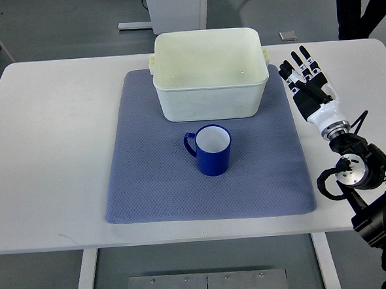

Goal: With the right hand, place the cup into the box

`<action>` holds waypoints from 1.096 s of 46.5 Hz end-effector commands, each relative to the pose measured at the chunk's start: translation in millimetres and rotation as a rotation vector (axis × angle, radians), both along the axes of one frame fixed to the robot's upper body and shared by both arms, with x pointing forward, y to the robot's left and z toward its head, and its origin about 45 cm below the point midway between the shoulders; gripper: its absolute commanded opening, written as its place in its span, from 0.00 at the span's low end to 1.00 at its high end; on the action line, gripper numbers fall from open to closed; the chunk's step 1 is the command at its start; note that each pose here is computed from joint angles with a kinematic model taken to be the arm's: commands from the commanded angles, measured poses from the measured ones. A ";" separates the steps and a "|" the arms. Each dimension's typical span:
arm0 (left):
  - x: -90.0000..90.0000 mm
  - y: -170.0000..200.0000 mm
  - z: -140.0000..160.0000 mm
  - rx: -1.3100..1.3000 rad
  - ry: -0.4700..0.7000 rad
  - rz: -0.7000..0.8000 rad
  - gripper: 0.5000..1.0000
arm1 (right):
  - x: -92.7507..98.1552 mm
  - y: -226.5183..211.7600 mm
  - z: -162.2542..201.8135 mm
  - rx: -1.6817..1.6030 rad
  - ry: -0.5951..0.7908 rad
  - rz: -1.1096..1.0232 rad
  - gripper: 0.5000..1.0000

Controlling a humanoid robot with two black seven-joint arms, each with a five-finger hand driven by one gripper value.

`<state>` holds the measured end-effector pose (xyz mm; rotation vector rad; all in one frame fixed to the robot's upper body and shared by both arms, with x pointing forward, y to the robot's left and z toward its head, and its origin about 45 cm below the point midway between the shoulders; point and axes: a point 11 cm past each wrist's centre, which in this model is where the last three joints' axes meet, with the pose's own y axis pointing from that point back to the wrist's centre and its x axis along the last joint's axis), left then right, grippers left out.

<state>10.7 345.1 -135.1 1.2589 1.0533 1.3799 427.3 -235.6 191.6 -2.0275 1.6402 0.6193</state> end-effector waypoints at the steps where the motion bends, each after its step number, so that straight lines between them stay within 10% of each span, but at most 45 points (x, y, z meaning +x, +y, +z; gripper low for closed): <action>1: 0.5 -0.2 0.0 -0.001 -0.002 0.000 1.00 | -0.1 0.1 -0.5 -0.001 0.002 0.002 1.00; 51: 0.3 -0.2 0.0 -0.001 -0.001 0.000 1.00 | 4.4 -4.6 3.0 -0.063 -0.017 0.008 1.00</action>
